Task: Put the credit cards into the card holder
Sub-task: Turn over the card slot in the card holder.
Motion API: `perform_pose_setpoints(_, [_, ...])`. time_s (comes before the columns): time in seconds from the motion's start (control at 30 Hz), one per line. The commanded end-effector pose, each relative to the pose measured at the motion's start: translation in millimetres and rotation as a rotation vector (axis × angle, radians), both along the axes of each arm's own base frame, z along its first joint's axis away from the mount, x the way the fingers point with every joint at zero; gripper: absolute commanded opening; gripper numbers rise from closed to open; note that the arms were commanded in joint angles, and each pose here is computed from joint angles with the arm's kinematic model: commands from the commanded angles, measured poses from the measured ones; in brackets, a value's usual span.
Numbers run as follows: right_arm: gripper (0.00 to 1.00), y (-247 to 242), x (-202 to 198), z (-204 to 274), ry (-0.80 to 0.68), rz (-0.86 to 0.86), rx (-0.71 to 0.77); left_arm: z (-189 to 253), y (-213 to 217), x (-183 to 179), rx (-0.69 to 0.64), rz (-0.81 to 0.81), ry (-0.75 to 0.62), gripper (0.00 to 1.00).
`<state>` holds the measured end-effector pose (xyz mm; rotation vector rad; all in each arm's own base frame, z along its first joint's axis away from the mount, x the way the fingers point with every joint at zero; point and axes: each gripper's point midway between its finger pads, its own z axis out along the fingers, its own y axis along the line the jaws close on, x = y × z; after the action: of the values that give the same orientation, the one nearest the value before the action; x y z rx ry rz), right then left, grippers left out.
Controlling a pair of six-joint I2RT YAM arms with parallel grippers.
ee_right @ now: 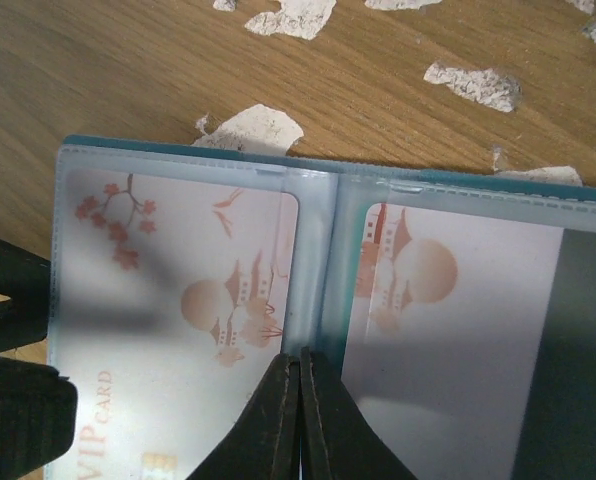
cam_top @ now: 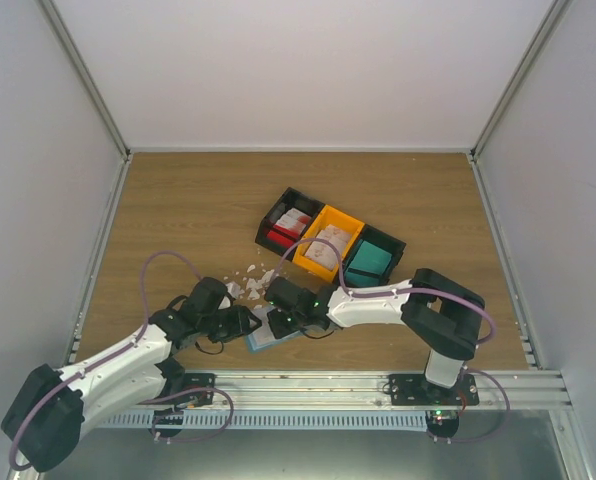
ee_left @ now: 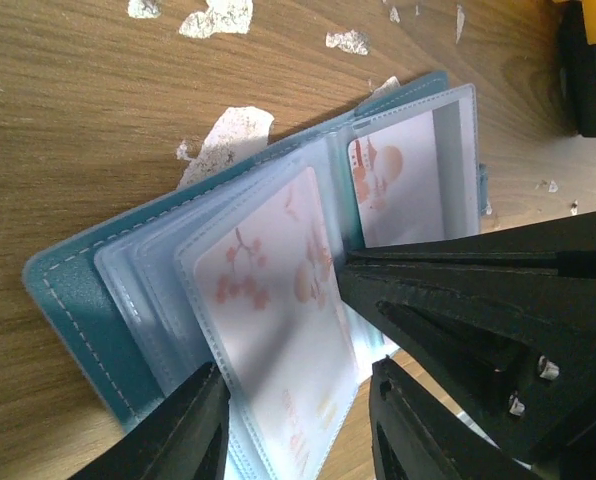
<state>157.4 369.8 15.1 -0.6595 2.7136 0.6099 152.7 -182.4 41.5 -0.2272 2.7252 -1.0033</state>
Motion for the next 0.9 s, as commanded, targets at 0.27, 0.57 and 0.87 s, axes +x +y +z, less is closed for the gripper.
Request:
perform_pose_setpoints(0.27, [0.03,-50.7,-29.4,-61.7,0.123,0.021,-0.216,11.5,-10.7,1.1,-0.071,-0.027,-0.036,0.30])
perform_pose_setpoints(0.57, [0.11,-37.0,-4.0,-6.5,-0.014,-0.047,-0.094,30.4,-30.7,1.0,-0.190,-0.111,-0.086,0.39])
perform_pose_setpoints(0.87, [0.32,-93.5,56.4,81.8,-0.244,-0.273,-0.026,43.6,-54.0,13.3,-0.261,-0.201,-0.145,0.54])
